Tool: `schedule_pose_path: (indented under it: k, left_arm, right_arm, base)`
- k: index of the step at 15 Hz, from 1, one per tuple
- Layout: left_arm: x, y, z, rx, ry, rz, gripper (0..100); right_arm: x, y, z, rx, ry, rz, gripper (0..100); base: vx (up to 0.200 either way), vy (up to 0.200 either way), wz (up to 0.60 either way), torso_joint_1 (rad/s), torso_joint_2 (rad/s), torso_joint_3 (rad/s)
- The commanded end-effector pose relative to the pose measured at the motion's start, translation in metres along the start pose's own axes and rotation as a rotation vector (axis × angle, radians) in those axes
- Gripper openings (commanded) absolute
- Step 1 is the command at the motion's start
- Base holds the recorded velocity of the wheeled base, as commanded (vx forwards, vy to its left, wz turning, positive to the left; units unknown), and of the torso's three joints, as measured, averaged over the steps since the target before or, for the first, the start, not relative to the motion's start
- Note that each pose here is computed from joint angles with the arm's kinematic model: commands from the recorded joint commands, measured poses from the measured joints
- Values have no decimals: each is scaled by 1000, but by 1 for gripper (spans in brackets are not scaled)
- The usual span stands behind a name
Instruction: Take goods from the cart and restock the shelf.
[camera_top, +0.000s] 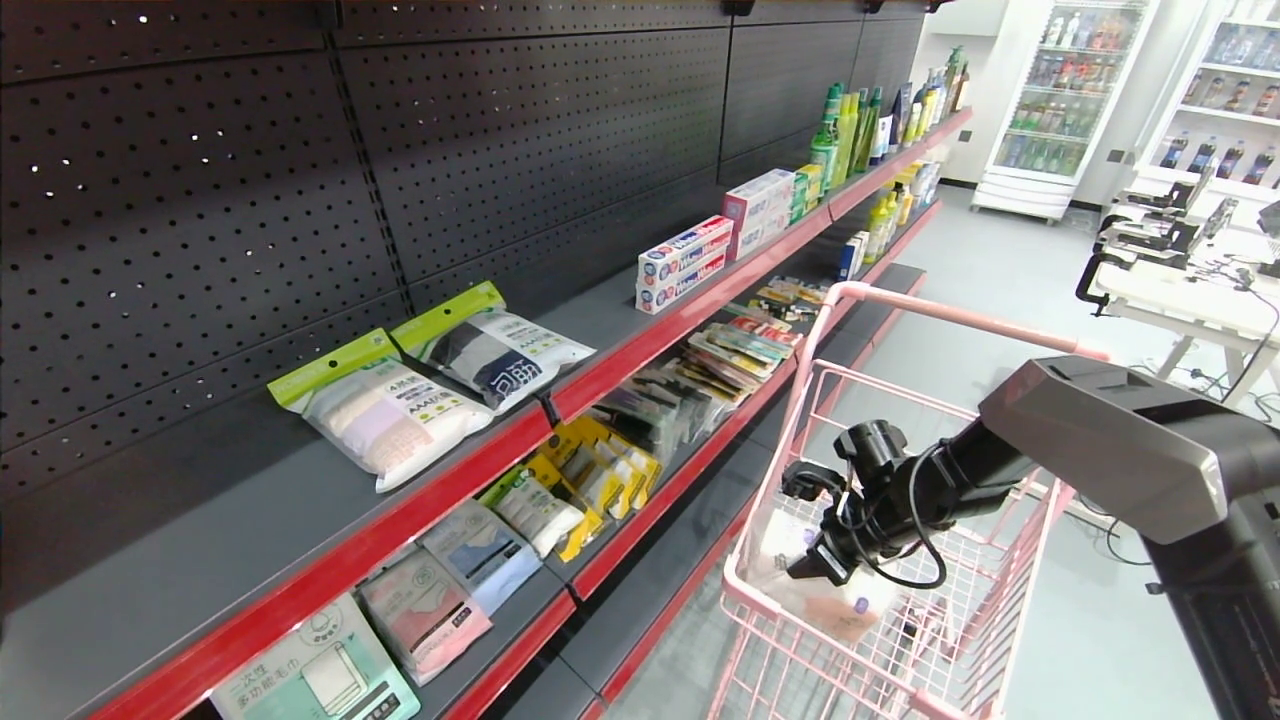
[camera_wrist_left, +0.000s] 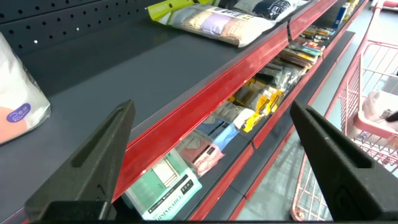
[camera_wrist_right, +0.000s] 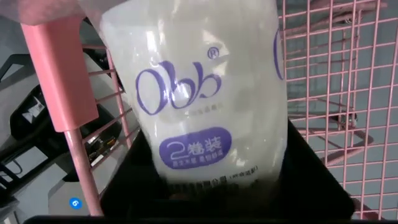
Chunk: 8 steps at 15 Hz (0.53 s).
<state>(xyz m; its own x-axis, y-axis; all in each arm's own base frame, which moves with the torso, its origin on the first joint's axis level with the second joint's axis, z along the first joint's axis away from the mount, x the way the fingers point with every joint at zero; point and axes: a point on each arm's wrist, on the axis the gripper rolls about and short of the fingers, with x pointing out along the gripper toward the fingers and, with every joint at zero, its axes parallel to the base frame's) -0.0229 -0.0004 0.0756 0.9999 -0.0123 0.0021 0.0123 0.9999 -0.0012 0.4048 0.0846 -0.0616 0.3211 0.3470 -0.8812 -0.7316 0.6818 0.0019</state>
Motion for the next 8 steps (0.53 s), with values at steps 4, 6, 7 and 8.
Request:
schedule_pose_path:
  k: [4,6,7,8]
  left_arm:
    - [0,0,0,0,1,0,100]
    - [0,0,0,0,1,0,100]
    - [0,0,0,0,1,0,100]
    - [0,0,0,1,1,0,100]
  right_arm:
    - [-5,1,-7,28,45,-33,0]
    - [-24,-5,-6,75,29,-72,0]
    - [-33,-8,-3,91,12,-90,0]
    - [-42,-10,-1,107,-4,-106,0]
  base:
    - [0,0,0,0,0,0]
    - [0,0,0,0,0,0]
    - [0,0,0,0,0,0]
    - [0,0,0,0,0,0]
